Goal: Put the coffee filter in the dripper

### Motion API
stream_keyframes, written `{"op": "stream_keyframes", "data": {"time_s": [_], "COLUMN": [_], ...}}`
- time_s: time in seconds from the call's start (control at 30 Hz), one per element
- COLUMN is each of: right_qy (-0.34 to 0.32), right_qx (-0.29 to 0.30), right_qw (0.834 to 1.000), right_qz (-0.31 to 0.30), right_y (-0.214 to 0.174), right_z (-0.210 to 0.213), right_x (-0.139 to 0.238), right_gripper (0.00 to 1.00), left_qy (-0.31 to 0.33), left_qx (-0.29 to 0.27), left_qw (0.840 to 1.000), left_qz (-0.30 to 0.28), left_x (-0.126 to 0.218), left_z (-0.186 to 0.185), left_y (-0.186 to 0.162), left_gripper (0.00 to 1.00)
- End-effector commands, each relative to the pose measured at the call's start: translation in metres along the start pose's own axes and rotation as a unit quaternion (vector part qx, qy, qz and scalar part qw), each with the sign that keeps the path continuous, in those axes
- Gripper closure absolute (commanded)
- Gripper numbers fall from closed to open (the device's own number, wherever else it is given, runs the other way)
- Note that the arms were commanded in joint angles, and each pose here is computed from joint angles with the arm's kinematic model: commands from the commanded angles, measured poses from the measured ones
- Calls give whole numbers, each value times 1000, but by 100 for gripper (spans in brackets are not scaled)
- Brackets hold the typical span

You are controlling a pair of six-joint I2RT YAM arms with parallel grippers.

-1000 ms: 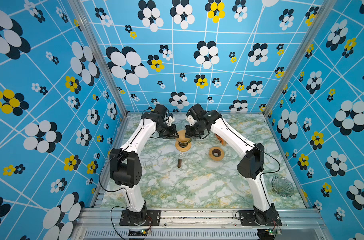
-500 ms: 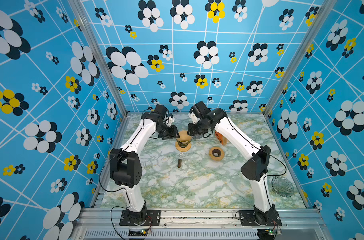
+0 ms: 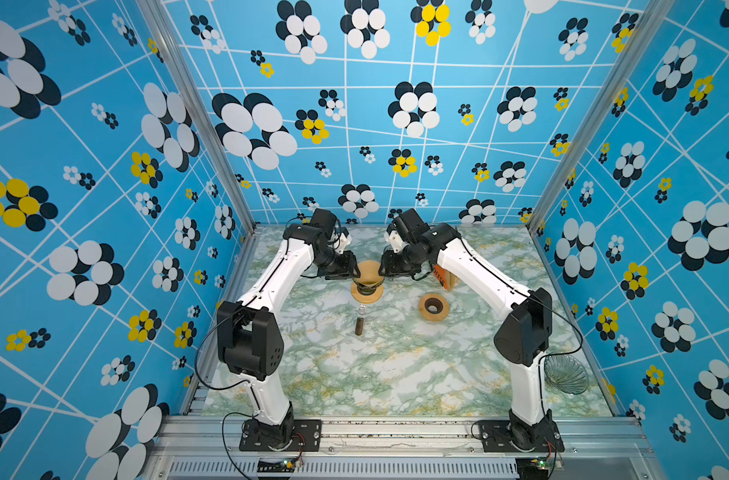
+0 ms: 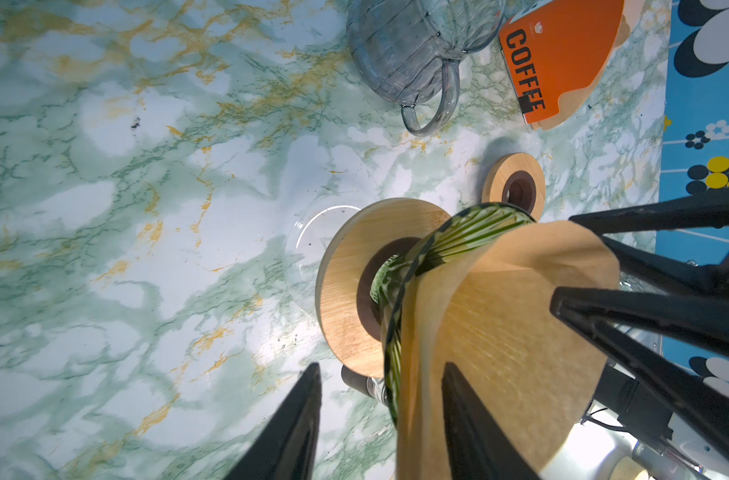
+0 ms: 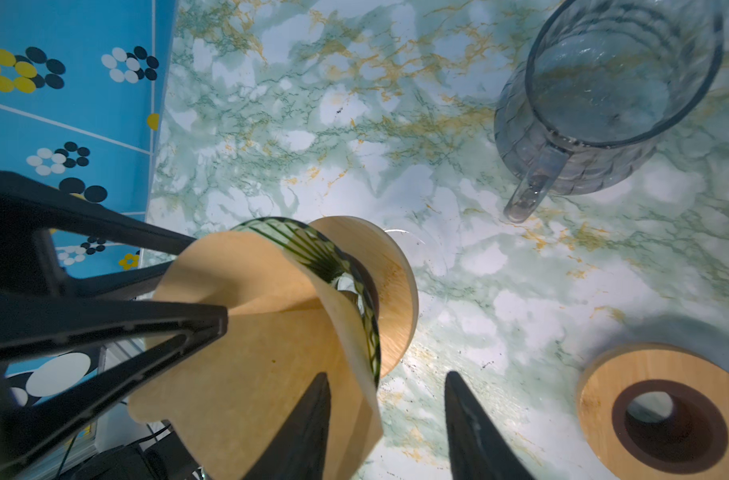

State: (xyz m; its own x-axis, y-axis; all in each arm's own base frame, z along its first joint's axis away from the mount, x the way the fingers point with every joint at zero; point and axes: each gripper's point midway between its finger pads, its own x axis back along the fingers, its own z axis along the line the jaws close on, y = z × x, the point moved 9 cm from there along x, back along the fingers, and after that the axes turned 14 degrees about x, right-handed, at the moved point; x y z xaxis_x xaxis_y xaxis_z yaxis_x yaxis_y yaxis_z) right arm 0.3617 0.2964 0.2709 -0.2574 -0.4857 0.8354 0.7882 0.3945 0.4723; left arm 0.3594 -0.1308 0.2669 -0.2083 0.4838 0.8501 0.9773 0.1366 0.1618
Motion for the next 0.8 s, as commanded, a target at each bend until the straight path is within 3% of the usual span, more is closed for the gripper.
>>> {"op": "stream_keyframes", "data": {"time_s": [0.0,0.3,0.77], "right_qy": [26,30,36], "right_qx": [-11,-20,-31], "right_qw": [999,999,999], "right_qz": [-22,-14,-12], "right_y": [5,1,-4], "right_z": [3,-1,-7], "right_x": [5,-6,-16], "right_gripper": [54,61,64], "left_qy": [11,15,29], "left_qx": [5,13,17], "left_qw": [1000,1000,999], "left_qz": [4,15,23], "left_x": [1,-8,-16], "left_z": [3,8,12], "left_y": [-1,2,2], "left_gripper": [56,56,56]}}
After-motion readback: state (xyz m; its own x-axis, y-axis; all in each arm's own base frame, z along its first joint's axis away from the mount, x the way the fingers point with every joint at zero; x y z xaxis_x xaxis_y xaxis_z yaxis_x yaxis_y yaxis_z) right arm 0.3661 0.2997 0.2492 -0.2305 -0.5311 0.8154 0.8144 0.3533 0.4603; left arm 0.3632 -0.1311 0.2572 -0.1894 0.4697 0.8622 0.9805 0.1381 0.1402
